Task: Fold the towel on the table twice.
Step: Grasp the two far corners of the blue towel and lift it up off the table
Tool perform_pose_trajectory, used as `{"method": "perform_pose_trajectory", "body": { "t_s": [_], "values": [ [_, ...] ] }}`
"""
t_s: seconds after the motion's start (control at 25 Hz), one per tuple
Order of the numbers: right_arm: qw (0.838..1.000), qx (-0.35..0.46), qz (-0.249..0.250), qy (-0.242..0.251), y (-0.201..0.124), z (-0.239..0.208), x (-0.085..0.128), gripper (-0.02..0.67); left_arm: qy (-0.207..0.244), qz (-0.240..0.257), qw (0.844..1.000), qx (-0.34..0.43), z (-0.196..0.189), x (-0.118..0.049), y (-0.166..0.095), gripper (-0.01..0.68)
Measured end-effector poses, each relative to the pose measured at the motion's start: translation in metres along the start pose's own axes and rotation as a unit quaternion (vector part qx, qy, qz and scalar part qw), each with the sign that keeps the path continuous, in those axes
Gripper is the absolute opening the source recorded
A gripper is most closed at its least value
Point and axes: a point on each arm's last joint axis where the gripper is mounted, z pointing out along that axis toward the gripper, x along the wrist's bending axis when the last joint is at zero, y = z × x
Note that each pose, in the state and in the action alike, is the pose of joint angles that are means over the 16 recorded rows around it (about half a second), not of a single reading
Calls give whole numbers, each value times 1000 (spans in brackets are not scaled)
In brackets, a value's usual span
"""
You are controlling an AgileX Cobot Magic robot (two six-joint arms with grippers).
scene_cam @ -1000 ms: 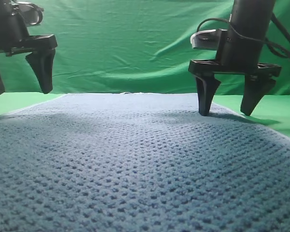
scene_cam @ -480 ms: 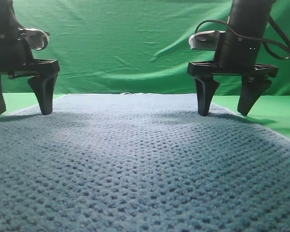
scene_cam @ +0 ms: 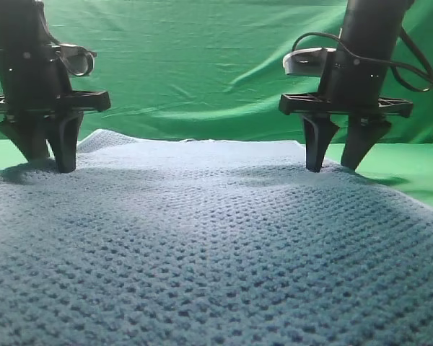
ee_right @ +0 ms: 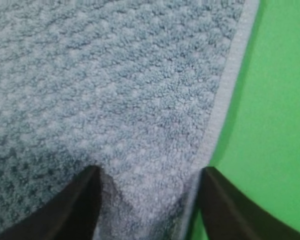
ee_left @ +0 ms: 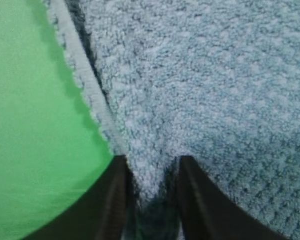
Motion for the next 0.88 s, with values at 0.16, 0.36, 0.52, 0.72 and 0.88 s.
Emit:
{"method": "perform_pose_trajectory", "body": {
  "t_s": [0.16,0.36,0.52,0.72,0.88],
  "values": [
    [1000,-2,6,6,1,1,1,210,-8,-6,1000,8,1,-4,3,166],
    [1000,-7,13,12,4,-5,2,65,-18,-20,1000,16,-4,-4,10,45],
    [999,-27,14,16,15,-24,3,7,-25,-30,999,11,-22,-3,21,12],
    [996,-91,6,14,43,-70,5,0,-35,-36,998,-43,-73,-1,47,0],
    [985,-171,-4,7,71,-126,6,0,-41,-34,991,-123,-132,-1,70,0]
  ]
}}
